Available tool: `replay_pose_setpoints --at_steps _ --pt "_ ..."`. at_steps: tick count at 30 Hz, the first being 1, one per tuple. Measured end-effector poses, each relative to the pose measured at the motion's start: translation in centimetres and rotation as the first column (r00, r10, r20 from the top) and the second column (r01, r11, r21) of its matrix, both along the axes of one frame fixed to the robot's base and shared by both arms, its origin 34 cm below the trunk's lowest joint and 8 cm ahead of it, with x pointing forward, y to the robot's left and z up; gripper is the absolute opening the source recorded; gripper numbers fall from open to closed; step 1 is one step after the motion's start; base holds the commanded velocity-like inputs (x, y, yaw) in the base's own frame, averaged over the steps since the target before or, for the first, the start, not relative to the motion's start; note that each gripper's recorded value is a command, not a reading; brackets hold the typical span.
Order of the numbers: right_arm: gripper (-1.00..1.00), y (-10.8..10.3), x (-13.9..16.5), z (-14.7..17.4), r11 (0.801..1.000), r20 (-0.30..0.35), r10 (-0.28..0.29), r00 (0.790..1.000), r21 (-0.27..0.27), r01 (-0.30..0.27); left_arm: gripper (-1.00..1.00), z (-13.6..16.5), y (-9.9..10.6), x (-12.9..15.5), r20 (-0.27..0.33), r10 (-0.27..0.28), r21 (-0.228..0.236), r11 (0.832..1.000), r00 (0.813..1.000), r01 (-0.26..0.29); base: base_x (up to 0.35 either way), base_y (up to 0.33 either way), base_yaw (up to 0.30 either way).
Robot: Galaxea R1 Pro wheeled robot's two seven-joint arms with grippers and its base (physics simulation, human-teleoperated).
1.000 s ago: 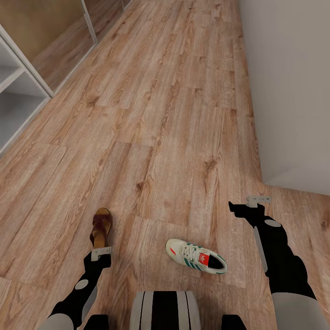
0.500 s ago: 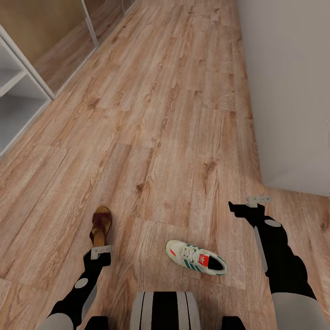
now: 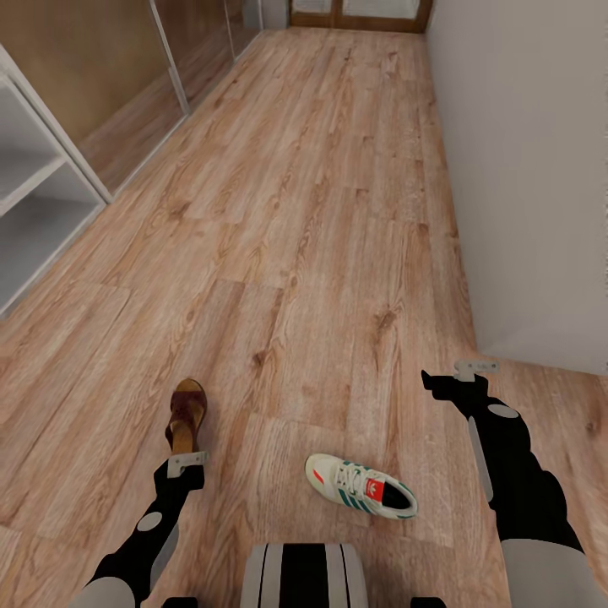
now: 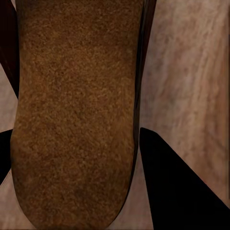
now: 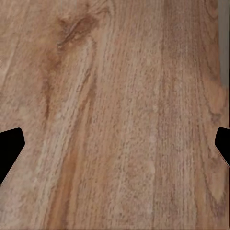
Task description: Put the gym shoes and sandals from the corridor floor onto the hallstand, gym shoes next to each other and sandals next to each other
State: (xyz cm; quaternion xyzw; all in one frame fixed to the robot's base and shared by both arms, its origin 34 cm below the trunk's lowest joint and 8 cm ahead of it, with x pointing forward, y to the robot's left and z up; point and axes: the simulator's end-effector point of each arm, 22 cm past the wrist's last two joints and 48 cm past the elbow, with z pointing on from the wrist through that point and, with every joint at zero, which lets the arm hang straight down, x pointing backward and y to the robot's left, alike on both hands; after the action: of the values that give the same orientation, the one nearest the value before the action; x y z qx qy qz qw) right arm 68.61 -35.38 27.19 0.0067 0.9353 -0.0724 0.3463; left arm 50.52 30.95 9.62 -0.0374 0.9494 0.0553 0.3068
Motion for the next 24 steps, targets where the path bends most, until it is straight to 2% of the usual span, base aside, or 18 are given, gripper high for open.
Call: replay_pose_setpoints --at_steps 13,18,24 --pt "1.00 0.0 1.2 3.4 1.000 0.055 0.001 0.998 -0.001 0.000 -1.00 2.4 0.0 2.0 0.052 -0.001 -0.001 1.000 0.999 0.001 0.000 0.000 0.000" --pt "1.00 0.3 2.2 6.0 1.000 0.106 0.003 0.994 -0.002 -0.003 -1.00 3.4 0.0 2.8 0.073 -0.001 -0.002 1.000 0.997 0.001 0.000 0.000 0.000" --pt "1.00 0.6 2.7 7.5 1.000 0.130 0.004 0.991 0.006 -0.005 -1.00 4.5 -0.1 3.6 0.093 -0.001 -0.004 1.000 0.996 0.001 0.000 0.000 0.000"
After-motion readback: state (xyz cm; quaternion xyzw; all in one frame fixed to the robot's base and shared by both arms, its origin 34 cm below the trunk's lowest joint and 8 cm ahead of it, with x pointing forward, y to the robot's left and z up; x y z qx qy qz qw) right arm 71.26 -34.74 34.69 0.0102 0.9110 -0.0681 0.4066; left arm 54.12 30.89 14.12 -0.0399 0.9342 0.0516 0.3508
